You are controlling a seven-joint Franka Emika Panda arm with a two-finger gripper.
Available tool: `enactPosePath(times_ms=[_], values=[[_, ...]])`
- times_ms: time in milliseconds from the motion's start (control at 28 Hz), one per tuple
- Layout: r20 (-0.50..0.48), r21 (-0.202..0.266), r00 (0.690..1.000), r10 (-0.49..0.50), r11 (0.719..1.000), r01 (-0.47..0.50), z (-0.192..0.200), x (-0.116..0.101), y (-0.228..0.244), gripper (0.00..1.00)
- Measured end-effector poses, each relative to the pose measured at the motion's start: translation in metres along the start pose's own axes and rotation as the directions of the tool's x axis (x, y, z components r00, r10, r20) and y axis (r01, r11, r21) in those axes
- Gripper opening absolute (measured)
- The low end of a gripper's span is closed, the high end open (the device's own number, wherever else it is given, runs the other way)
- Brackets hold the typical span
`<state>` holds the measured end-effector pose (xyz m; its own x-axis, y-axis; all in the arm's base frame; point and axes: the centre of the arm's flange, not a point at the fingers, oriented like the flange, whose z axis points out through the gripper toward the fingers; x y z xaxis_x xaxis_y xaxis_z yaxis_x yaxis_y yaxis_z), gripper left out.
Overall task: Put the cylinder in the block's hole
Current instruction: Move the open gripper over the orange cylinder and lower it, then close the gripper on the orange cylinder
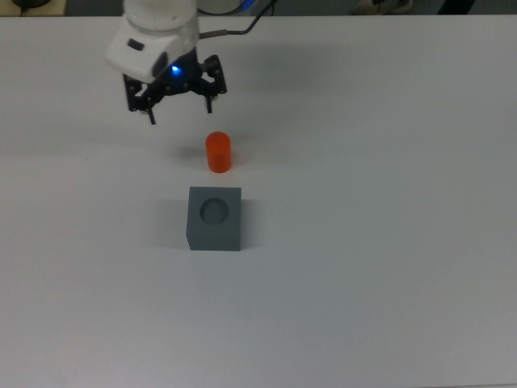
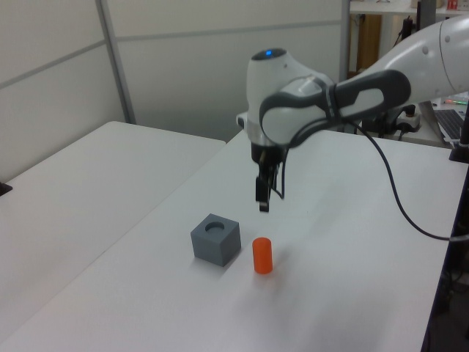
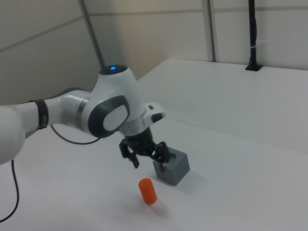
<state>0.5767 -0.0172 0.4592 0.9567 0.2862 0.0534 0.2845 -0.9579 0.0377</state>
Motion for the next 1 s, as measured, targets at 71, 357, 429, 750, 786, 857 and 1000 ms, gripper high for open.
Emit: enactPosePath(times_ms=[71, 357, 429, 750, 786, 857, 1000], values=[[0.013, 0.006, 1.0, -0.019, 1.0, 0.019, 0.009, -0.002, -0.012, 1.0], [0.045, 0.023, 0.996, -0.077, 0.997, 0.076, 0.044, 0.001, -0.045, 1.0], [0.053, 0.023, 0.995, -0.087, 0.996, 0.086, 0.057, 0.004, -0.049, 1.0], [0.077, -0.003, 0.99, -0.119, 0.993, 0.12, 0.098, 0.013, -0.048, 1.0], [0.077, -0.005, 0.99, -0.12, 0.993, 0.121, 0.1, 0.014, -0.048, 0.99], [0.077, -0.006, 0.99, -0.122, 0.992, 0.122, 0.101, 0.015, -0.048, 0.93], [0.076, -0.005, 0.989, -0.128, 0.992, 0.128, 0.101, 0.017, -0.051, 0.78]])
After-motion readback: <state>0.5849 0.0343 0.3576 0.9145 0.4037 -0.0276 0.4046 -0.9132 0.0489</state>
